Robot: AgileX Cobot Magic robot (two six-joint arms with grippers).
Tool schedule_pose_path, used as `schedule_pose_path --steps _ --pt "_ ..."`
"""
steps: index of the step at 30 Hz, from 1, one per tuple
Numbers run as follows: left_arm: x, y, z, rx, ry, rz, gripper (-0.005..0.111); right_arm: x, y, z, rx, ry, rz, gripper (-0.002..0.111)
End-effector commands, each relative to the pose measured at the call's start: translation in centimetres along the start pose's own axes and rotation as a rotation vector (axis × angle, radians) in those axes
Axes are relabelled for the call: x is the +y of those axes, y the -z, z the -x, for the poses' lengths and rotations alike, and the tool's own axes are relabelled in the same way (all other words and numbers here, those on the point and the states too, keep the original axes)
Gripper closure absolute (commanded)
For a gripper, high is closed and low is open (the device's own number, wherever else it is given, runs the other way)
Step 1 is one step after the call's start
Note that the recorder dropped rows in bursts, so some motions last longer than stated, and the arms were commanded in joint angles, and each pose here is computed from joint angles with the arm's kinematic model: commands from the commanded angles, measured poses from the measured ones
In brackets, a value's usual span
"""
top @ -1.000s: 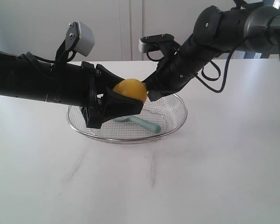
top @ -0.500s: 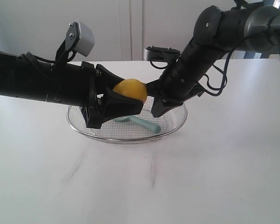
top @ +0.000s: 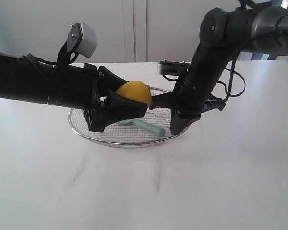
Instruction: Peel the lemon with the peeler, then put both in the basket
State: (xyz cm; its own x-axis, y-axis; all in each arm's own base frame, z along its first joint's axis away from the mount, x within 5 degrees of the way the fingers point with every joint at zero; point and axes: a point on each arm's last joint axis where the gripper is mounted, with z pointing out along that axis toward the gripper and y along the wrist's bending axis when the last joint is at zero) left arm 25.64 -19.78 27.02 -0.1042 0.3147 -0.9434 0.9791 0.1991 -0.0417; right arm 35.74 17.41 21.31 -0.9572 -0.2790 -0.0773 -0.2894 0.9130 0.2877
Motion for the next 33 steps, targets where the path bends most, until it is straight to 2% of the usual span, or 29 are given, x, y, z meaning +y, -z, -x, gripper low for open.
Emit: schedule_pose_path --steps 1,8,16,33 --pt "-0.2 0.1 0.6 -0.030 0.009 -0.010 0.107 -0.5 0.7 -0.2 0.011 -0.044 -0.017 0.108" --pt "-0.2 0.1 0.6 -0.030 0.009 -0.010 0.107 -0.4 0.8 -0.7 0.061 -0.069 -0.019 0.108" --pt "-0.2 0.1 0.6 -0.030 0.009 -0.010 0.107 -1.2 2.1 -1.1 0.046 -0.089 -0.096 0.108" --pt "-0.2 0.1 0.6 -0.030 0.009 -0.010 0.107 -8.0 5.6 -1.1 -0.038 -0.274 -0.106 0.108"
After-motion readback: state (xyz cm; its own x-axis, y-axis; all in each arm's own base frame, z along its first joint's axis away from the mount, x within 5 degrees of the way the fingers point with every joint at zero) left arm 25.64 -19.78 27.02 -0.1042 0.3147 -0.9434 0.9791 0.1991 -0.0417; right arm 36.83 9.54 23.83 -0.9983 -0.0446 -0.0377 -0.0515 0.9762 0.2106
